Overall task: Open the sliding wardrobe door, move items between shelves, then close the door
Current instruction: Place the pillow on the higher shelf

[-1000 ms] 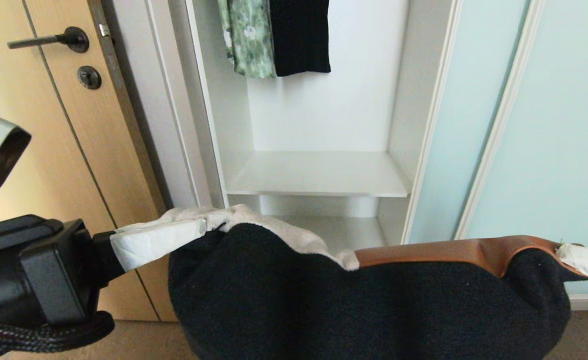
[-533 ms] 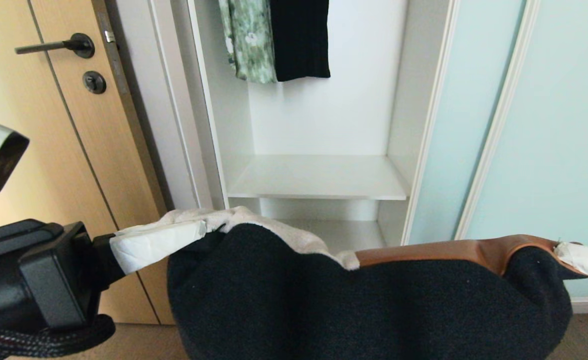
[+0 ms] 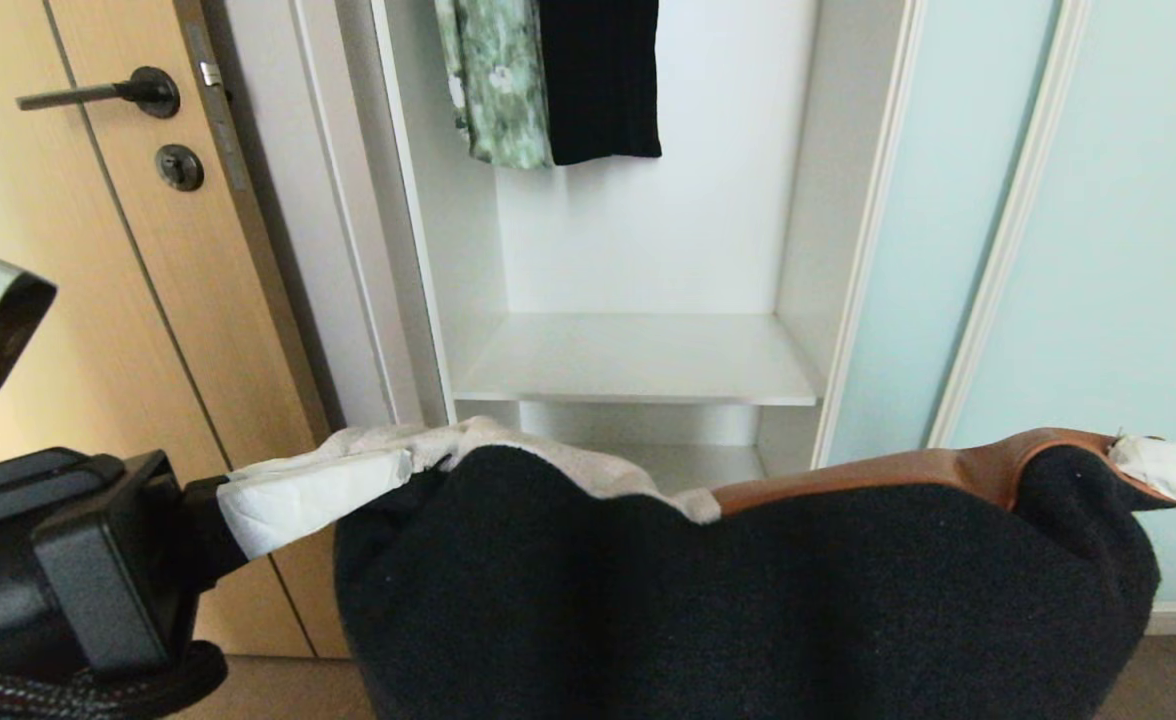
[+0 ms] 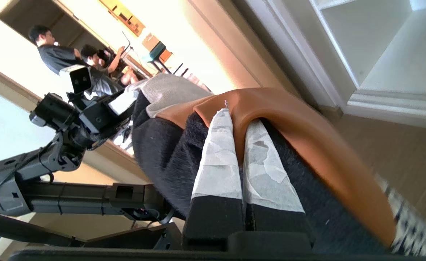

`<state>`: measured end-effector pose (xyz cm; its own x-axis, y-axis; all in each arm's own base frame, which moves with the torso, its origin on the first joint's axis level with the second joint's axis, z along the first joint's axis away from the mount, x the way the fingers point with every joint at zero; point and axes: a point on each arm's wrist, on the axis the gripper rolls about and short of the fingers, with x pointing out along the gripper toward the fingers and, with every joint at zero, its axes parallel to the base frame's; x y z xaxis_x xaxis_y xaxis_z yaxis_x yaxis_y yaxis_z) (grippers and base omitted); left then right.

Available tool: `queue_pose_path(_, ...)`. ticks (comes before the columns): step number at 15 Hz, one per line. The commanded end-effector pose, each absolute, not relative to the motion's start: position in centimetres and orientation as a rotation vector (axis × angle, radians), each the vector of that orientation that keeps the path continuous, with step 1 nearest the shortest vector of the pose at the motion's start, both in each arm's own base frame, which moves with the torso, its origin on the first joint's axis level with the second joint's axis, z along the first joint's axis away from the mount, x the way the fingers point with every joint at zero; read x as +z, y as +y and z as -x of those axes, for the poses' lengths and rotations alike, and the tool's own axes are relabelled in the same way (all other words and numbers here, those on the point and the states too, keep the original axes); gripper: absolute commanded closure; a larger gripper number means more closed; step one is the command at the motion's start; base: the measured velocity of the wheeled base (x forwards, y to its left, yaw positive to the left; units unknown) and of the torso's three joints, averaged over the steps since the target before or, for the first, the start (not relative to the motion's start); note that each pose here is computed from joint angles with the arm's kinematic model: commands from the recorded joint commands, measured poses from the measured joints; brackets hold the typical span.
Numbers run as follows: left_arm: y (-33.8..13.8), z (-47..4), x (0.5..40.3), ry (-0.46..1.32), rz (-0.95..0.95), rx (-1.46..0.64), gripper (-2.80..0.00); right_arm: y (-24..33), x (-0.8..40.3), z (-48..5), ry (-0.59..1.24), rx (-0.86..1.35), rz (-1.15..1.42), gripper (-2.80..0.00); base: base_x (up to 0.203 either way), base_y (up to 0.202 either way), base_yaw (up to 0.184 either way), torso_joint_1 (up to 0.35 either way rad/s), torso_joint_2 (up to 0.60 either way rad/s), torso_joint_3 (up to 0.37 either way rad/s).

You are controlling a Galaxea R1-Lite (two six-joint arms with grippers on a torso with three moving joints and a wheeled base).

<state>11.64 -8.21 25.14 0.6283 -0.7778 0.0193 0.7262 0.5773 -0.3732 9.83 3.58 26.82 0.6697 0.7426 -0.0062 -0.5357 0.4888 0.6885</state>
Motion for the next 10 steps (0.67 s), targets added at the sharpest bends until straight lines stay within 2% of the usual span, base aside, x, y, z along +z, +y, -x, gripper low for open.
queue_pose_path(1, -8.33, -11.83, 25.1, 0.159, 0.367, -0.884, 0.0, 3.66, 26.71, -10.15, 0.337, 0.792, -0.717, 0.0, 0.194, 0.0, 0.002, 0.004, 0.0, 0.002)
queue_pose_path(10, -8.39, -11.93, 24.98, 0.166, 0.367, -0.881, 0.0, 3.68, 26.53, -10.22, 0.345, 0.79, -0.718, 0.0, 0.197, 0.0, 0.0, 0.002, 0.0, 0.0)
